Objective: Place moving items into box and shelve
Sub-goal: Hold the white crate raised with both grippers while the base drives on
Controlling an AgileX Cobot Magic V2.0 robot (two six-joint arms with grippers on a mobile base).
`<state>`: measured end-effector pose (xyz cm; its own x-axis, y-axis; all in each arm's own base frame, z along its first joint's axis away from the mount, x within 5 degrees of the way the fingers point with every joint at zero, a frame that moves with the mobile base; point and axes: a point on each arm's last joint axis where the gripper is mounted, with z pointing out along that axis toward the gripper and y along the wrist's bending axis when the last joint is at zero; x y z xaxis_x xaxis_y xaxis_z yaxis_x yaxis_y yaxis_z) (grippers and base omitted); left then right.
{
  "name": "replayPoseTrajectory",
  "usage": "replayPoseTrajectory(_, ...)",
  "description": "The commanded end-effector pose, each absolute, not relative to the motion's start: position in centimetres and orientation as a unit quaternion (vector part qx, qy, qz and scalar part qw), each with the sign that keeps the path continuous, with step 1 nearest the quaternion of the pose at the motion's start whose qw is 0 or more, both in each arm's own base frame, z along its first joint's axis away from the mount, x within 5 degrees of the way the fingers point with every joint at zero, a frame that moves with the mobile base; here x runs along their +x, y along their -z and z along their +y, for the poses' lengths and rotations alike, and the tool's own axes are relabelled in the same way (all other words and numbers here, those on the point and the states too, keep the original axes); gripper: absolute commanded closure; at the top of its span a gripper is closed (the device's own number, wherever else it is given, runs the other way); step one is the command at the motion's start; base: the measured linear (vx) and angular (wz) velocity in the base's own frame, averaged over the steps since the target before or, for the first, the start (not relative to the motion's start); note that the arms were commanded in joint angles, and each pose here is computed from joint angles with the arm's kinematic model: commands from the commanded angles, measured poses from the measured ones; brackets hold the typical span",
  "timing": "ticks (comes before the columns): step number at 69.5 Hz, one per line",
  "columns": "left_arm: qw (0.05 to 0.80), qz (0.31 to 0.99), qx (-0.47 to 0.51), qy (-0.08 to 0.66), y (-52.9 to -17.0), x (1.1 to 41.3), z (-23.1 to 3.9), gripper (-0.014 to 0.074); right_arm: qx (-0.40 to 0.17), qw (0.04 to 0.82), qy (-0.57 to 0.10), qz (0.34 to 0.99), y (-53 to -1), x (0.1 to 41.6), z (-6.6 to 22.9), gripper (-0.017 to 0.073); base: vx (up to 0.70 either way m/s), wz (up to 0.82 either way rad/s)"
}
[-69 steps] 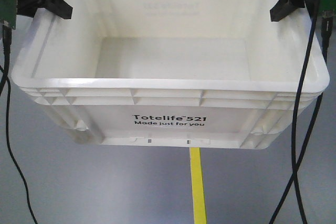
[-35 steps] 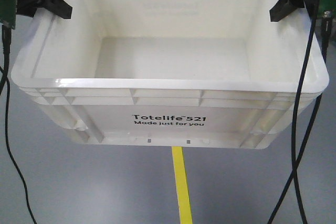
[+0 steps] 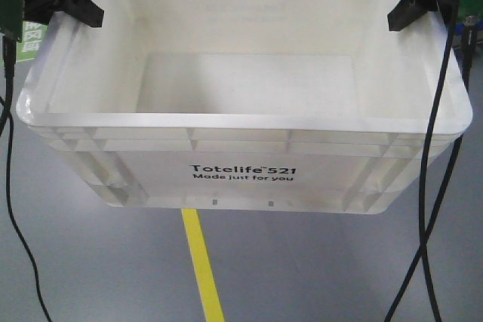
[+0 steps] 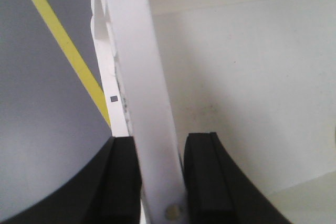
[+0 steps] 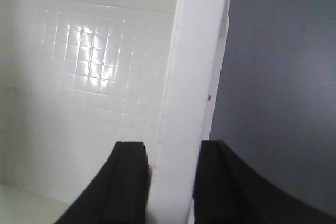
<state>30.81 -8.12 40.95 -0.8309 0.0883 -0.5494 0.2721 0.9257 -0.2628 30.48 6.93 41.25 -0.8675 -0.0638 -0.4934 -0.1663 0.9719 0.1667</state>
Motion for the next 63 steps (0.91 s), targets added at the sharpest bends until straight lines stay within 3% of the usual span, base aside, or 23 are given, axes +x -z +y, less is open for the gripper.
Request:
replayPoseTrajectory(1,0.343,0.885,0.097,0.299,-45.21,28.86,-10.55,0.0598,-0.079,0.281,-0.219,0.931,-44.52,28.3,9.1,0.0564,0.47,-0.48)
replayPoseTrajectory(63,0.344,0.886,0.097,0.295,-45.17,28.89,-10.49,0.0598,-0.078,0.282,-0.219,0.931,-44.52,28.32,9.09,0.0564,0.42,-0.58)
